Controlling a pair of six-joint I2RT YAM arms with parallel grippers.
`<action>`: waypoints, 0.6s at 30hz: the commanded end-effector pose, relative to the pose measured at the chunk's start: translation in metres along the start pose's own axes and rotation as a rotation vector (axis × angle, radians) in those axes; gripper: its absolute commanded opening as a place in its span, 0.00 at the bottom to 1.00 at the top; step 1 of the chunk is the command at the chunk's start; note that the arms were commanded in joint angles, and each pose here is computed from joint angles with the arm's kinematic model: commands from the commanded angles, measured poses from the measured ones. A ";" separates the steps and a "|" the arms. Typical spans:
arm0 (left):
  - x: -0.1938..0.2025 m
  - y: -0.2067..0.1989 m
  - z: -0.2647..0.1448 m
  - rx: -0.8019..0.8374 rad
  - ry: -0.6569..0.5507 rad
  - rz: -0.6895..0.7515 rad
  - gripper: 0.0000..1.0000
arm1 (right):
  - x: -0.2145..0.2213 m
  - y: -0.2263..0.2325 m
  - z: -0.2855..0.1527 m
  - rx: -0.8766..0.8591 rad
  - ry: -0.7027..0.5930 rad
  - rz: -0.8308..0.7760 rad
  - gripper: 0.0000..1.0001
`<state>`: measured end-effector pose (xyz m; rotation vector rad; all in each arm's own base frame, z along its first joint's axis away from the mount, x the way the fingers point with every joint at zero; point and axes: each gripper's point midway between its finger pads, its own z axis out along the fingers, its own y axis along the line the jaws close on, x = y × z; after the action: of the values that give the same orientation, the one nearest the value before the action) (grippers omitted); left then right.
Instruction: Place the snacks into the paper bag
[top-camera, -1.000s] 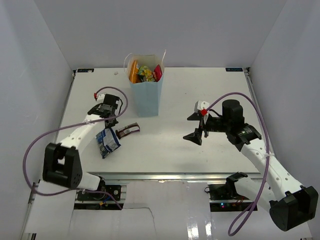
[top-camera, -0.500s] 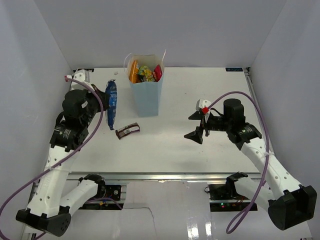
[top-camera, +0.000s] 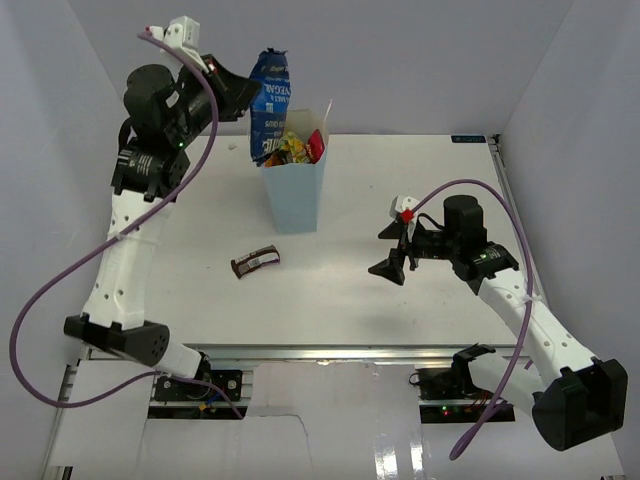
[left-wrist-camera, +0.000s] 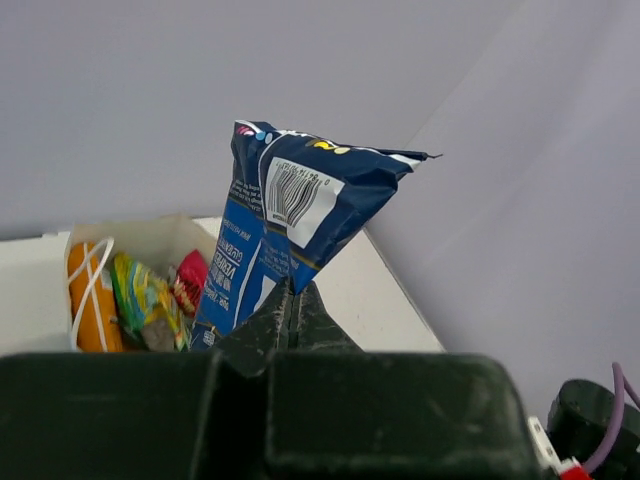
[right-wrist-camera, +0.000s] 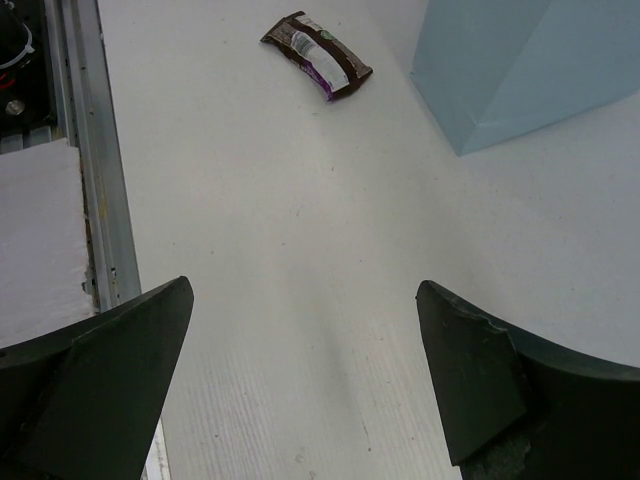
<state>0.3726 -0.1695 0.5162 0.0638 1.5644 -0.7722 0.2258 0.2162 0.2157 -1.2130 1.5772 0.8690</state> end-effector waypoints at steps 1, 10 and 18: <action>-0.012 -0.004 0.036 0.052 -0.013 -0.018 0.00 | -0.011 -0.006 -0.002 0.020 -0.027 -0.023 0.98; 0.028 0.033 0.128 0.052 0.053 -0.115 0.00 | -0.009 -0.012 -0.007 0.037 -0.031 -0.019 0.98; 0.110 0.088 0.147 -0.070 0.167 -0.165 0.00 | -0.010 -0.014 -0.010 0.043 -0.036 -0.020 0.98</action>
<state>0.5349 -0.2263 0.3589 -0.0528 1.8555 -0.8562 0.2358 0.2058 0.2152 -1.1727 1.5999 0.8393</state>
